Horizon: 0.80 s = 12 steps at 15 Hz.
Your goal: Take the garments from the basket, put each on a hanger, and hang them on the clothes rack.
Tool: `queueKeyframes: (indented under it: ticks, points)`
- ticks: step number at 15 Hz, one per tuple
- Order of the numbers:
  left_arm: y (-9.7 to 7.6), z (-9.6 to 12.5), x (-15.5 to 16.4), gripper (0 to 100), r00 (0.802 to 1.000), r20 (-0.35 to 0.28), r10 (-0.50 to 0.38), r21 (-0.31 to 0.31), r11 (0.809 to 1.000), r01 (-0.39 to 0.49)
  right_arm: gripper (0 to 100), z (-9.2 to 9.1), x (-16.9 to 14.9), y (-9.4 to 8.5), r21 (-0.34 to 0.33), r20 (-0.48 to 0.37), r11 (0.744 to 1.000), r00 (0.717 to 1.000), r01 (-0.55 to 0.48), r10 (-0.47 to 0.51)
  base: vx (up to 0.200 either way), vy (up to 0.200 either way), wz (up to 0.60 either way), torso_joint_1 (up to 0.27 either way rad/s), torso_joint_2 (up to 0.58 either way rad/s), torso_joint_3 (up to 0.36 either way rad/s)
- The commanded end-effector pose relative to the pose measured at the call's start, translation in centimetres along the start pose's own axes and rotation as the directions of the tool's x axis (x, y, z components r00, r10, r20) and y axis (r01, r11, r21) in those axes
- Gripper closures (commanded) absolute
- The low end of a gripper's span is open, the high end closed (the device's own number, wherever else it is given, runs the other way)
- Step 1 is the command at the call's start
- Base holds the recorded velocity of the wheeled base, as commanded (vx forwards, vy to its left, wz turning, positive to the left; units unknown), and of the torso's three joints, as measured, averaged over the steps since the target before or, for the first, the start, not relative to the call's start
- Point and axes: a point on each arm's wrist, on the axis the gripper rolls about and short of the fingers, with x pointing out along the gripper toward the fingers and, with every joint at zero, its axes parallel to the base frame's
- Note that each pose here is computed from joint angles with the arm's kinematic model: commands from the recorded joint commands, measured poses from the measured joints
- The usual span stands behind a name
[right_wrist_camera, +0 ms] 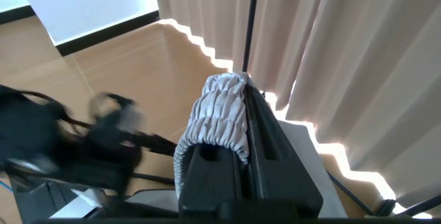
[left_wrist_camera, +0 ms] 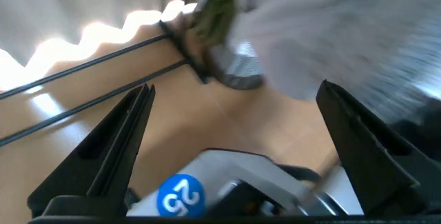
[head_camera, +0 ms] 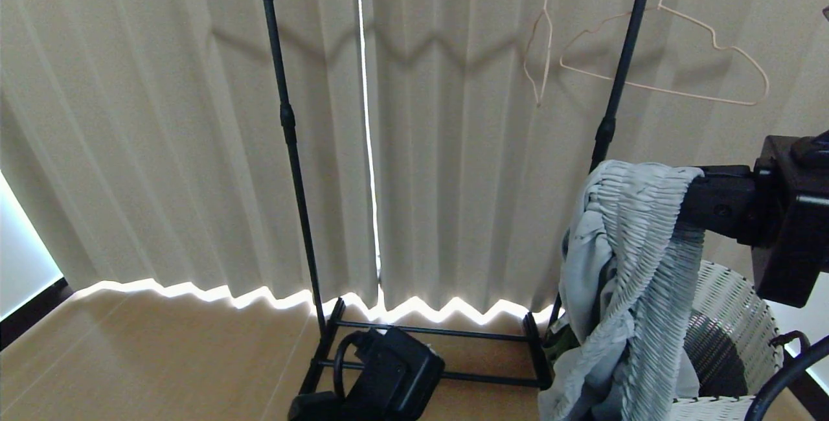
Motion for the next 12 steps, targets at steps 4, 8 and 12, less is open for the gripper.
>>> queueKeyframes:
  ticks: [4, 8, 12]
  points:
    - [-1.2, 2.8, -1.5, 0, 0.984, 0.096, -0.148, -0.016, 0.988, 0.150, 100, 0.0, 0.0, 0.0, 0.001, -0.002, 1.000, 1.000, -0.003, 0.003, 0.000, 0.000, 0.00, 0.000, 0.00, 0.000]
    - [-1.5, 1.7, 3.8, 0, 0.994, 0.058, -0.091, -0.020, 0.996, 0.092, 100, -0.1, 0.0, 0.0, 0.001, -0.002, 1.000, 1.000, -0.004, 0.004, 0.000, 0.000, 0.00, 0.000, 0.00, 0.000]
    - [0.1, -0.3, 6.5, 0, 0.999, -0.001, 0.037, -0.018, 0.999, -0.037, 100, 0.0, -0.2, 0.1, 0.000, 0.006, 1.000, 1.000, -0.005, 0.005, 0.000, 0.000, 0.00, 0.000, 0.00, 0.000]
